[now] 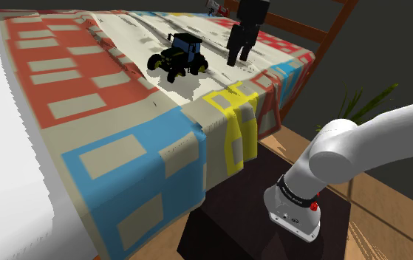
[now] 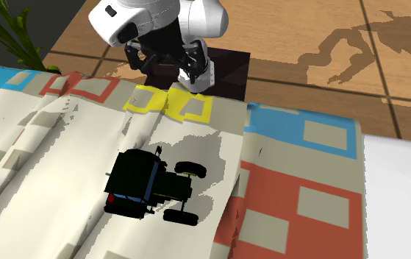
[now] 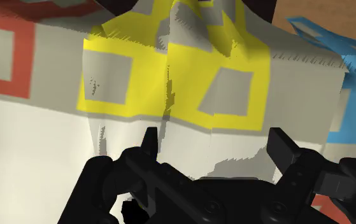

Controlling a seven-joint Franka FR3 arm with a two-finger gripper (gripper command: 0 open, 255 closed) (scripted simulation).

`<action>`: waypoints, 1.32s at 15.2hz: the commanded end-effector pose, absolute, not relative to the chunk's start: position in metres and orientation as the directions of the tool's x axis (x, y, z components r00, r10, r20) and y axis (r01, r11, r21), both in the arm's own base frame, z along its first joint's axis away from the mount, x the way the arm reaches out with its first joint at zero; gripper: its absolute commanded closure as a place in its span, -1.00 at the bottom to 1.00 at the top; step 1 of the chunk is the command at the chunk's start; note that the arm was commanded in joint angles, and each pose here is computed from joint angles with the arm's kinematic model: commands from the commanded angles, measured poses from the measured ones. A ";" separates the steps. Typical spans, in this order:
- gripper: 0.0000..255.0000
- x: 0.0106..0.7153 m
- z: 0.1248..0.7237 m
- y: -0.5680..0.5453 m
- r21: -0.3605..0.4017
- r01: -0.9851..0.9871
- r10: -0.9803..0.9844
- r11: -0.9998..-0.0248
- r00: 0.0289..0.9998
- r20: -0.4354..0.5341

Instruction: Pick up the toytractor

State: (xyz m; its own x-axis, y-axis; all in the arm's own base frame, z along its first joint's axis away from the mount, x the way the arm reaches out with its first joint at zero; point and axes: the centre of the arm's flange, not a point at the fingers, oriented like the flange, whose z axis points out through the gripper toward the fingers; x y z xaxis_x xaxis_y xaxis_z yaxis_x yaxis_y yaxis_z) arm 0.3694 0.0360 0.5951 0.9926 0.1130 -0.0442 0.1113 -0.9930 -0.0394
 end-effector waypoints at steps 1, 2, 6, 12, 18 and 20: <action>-1.00 0.394 0.597 0.039 -0.038 0.088 0.089 -0.995 0.996 -0.027; -1.00 0.405 0.598 0.041 -0.037 0.076 0.077 -0.996 0.997 -0.019; -1.00 0.452 0.603 0.046 -0.034 0.030 0.030 -0.999 0.999 0.014; -1.00 0.523 0.613 0.050 -0.032 -0.039 -0.041 -0.999 0.997 0.063; -1.00 0.524 0.587 0.050 -0.032 -0.040 -0.042 -0.999 0.997 0.064; -1.00 0.524 0.573 0.050 -0.032 -0.040 -0.042 -0.999 0.997 0.064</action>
